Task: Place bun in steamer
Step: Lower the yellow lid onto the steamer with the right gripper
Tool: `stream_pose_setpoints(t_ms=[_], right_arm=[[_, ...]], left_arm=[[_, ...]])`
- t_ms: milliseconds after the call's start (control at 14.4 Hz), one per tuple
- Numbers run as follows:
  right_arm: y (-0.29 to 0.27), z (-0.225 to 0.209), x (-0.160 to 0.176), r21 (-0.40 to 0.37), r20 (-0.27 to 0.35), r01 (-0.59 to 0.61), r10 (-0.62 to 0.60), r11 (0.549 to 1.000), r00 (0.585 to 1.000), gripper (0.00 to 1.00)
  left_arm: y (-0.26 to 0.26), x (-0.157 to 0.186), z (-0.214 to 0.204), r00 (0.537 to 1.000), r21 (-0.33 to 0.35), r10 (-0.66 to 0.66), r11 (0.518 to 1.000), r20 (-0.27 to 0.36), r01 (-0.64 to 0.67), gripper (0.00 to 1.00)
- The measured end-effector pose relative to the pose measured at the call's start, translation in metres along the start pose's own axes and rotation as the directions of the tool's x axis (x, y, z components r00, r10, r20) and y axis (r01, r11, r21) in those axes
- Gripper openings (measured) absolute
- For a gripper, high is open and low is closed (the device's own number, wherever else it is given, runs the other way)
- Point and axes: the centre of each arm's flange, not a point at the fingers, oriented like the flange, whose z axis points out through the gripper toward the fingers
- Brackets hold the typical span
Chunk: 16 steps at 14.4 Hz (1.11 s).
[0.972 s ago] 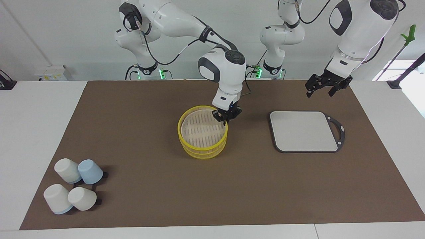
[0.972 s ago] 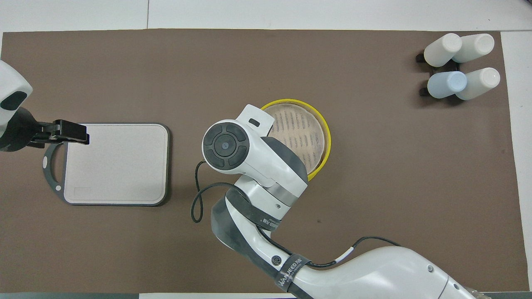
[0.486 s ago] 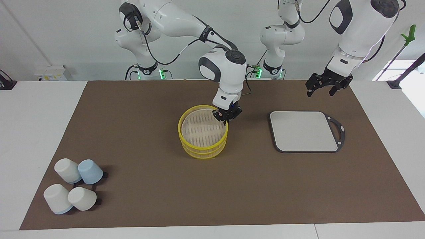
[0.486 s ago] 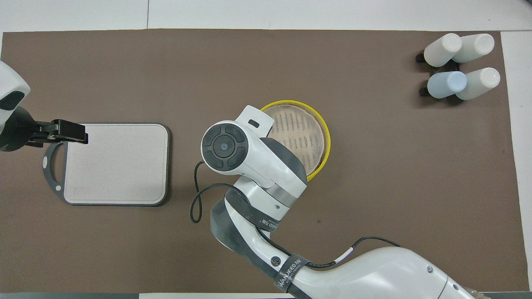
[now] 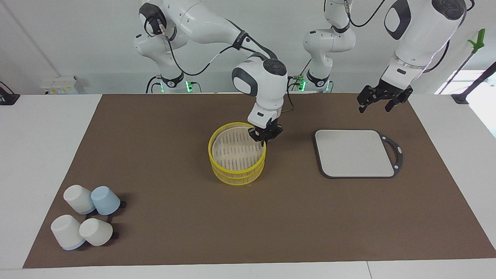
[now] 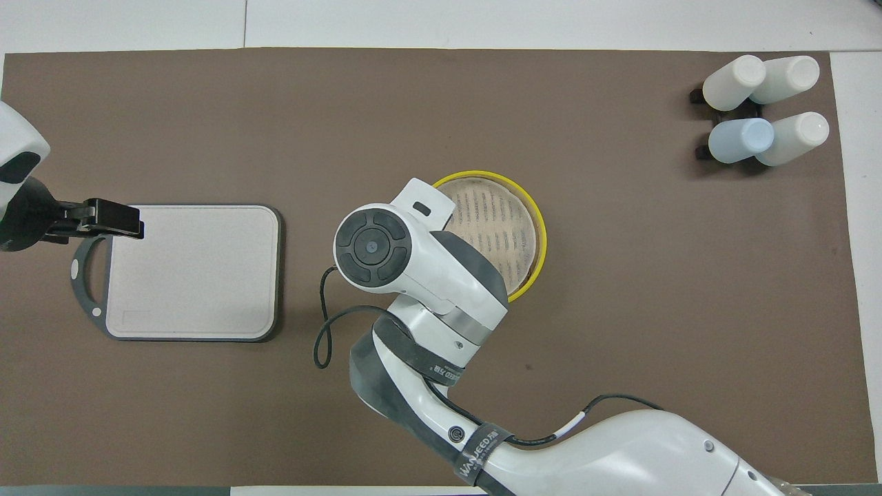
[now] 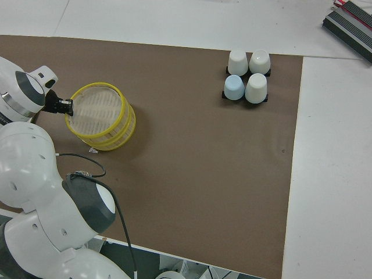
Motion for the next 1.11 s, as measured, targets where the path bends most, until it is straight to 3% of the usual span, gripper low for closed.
stream_pose_setpoints(t_ms=[764, 972, 1111], right_arm=[[0.0, 0.005, -0.0083, 0.005, -0.018, 0.0, 0.0, 1.0, 1.0, 0.09], [-0.0006, 0.0045, -0.0088, 0.007, -0.019, -0.016, 0.016, 1.0, 1.0, 0.31], [-0.0006, 0.004, -0.0088, 0.007, -0.019, -0.02, 0.02, 1.0, 1.0, 0.56]], left_arm=[[-0.0006, -0.0003, -0.0008, 1.0, 0.001, -0.001, 1.0, -0.002, 0.001, 1.0], [-0.0005, -0.0003, -0.0008, 1.0, 0.001, -0.001, 1.0, -0.002, 0.001, 1.0], [-0.0014, -0.0001, -0.0009, 1.0, 0.001, -0.002, 1.0, -0.003, 0.002, 1.0]])
